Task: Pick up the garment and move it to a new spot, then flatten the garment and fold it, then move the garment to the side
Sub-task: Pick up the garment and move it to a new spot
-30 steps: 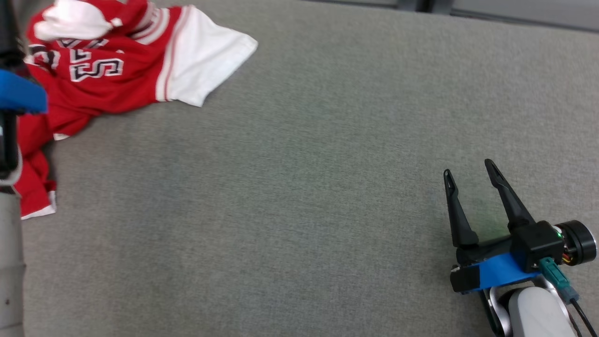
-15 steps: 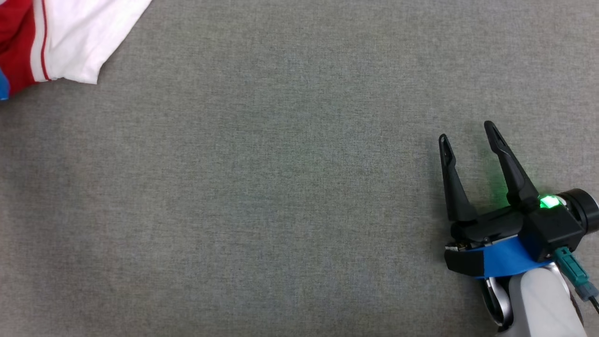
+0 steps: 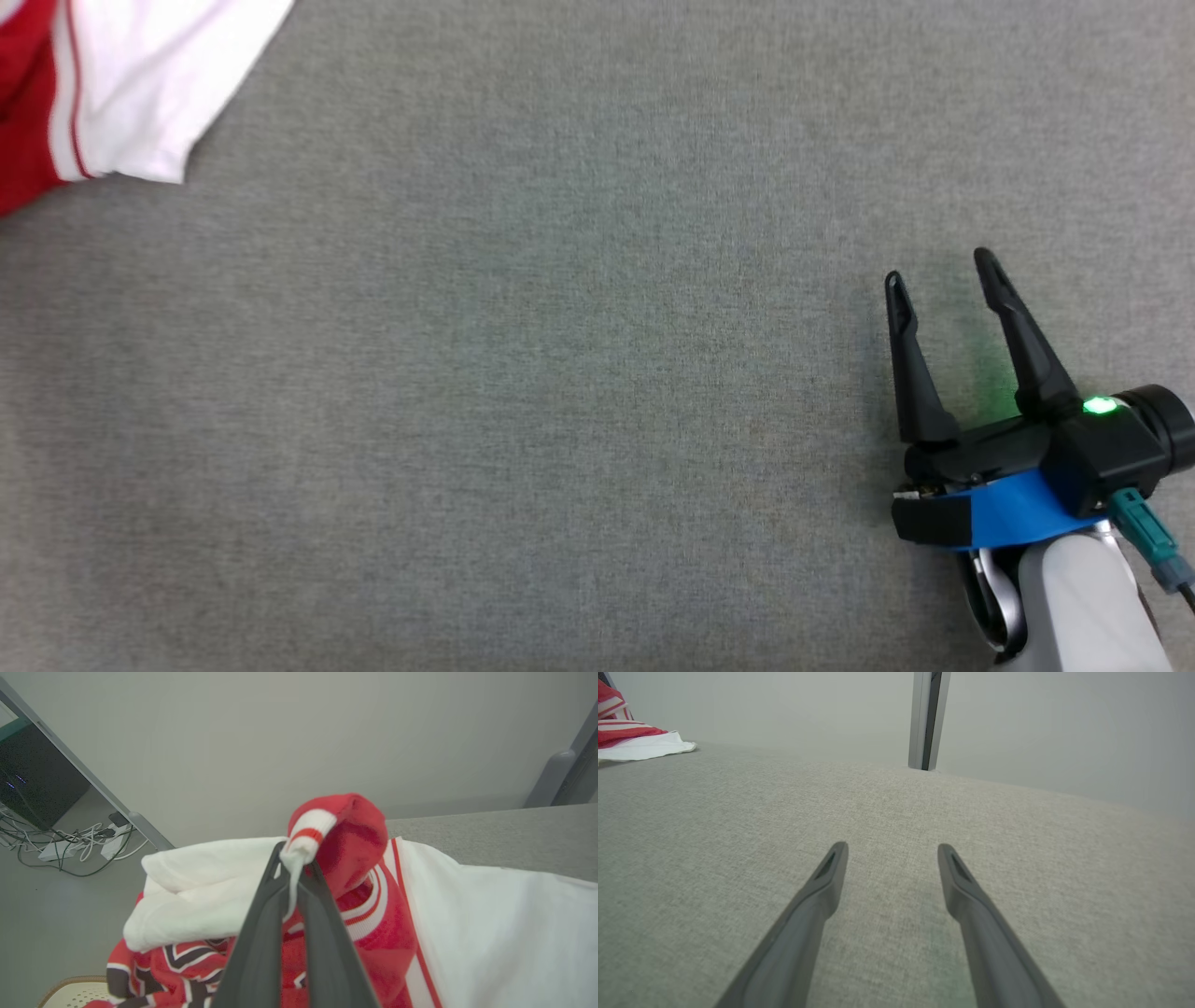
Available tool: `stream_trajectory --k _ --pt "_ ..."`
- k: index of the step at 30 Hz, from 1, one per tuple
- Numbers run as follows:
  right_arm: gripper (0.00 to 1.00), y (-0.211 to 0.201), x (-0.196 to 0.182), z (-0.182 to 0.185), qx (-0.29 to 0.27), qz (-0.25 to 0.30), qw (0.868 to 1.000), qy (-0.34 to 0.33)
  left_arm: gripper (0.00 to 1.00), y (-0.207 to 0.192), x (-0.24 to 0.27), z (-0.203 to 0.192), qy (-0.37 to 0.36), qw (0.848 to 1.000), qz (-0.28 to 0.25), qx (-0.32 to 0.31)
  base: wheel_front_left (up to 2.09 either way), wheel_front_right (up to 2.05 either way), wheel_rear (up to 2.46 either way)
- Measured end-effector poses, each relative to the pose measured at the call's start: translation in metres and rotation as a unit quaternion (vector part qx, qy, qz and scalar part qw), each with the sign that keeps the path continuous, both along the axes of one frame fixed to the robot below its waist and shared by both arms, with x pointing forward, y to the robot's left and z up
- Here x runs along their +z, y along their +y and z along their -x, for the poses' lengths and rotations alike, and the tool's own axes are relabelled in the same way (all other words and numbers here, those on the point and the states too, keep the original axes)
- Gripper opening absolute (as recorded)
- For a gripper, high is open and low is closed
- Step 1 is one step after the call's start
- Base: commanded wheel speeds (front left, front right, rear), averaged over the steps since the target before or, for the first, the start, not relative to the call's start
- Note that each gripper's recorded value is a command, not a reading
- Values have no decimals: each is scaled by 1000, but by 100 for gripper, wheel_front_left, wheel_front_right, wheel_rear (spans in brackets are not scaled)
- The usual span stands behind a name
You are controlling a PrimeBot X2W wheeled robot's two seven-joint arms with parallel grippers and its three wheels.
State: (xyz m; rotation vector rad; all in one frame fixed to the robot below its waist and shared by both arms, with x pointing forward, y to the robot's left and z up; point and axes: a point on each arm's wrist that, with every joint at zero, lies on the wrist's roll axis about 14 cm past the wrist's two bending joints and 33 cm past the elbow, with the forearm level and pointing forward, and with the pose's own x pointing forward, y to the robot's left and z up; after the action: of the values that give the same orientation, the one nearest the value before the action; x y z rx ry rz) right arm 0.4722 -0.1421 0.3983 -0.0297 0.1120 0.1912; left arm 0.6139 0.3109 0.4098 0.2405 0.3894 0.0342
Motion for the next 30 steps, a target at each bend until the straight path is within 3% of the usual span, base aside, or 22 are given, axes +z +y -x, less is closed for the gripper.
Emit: stream_trajectory --k 4,7,14,17,20,27,28,30 --pt "100 6 21 4 5 -13 1000 -18 0 -10 53 0 -60 998 -1 -21 0 0 0" --pt "100 2 41 10 -3 -23 999 -34 0 -36 96 0 -107 993 33 -45 0 0 0" --pt "100 -19 77 44 -35 -33 997 -62 0 -124 208 22 -205 962 49 -171 0 0 0" --pt "100 -33 89 63 -56 -34 995 -72 0 -172 251 41 -240 941 62 -229 0 0 0" --pt "100 -50 99 80 -81 -35 993 -84 0 -225 300 59 -284 910 93 -289 0 0 0" --pt "100 -94 115 112 -149 -38 982 -107 0 -346 395 117 -356 809 221 -413 0 0 0" --pt "100 -99 116 115 -156 -38 981 -107 0 -355 399 120 -360 800 229 -421 0 0 0" --pt "100 -107 114 118 -169 -38 979 -105 0 -363 390 114 -348 801 245 -422 0 0 0"
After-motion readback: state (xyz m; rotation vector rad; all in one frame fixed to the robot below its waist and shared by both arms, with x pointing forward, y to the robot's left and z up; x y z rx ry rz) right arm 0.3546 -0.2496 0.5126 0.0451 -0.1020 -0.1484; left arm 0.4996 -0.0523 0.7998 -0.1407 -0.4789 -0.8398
